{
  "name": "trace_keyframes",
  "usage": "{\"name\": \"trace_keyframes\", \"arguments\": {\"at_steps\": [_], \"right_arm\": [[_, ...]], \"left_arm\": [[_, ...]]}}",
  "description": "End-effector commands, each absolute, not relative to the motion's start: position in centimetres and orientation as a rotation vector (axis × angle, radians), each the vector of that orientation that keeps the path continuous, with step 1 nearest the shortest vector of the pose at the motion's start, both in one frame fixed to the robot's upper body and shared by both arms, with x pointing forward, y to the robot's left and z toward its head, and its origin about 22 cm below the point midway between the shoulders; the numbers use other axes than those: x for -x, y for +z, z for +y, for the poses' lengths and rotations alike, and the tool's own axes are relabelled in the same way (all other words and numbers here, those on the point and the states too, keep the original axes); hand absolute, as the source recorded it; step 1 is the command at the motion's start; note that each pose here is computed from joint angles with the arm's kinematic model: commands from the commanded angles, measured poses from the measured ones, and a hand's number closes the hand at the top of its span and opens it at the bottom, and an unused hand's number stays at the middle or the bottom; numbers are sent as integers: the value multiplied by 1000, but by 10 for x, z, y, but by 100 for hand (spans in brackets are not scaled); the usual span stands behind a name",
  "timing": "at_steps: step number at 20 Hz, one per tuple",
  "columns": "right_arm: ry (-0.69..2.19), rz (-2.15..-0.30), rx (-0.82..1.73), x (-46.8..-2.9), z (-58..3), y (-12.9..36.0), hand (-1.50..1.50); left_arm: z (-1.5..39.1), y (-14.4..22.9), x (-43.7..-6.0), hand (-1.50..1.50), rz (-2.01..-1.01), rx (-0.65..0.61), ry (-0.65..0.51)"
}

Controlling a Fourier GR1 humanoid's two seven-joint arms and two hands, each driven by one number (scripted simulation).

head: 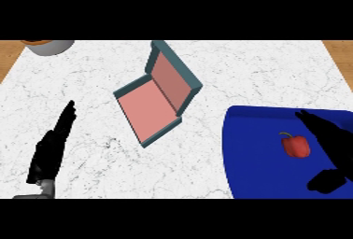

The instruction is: Pick the bell pepper from the tray and place it in the cardboard box

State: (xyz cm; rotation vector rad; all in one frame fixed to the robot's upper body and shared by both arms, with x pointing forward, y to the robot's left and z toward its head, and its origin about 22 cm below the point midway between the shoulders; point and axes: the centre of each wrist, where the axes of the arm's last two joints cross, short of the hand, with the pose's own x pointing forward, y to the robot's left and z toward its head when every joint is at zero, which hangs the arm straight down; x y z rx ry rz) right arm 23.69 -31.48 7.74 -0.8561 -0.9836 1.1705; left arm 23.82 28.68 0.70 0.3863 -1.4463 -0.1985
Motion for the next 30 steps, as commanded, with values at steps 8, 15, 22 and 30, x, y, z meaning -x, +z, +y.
{"name": "trace_keyframes", "arguments": {"at_steps": [8, 15, 22, 30], "right_arm": [[1170, -985, 866, -236, -320, 50, -150], [1165, -972, 848, -251, -318, 50, -150], [1195, -970, 853, -269, -307, 31, -150], [1199, -974, 793, -263, -321, -9, 150]], "left_arm": [[295, -4, -248, 0, -1445, -367, -174], [290, 16, -241, 0, -1434, -363, -198], [285, 7, -238, 0, -1451, -377, -207], [280, 1, -244, 0, -1446, -375, -193]]}}
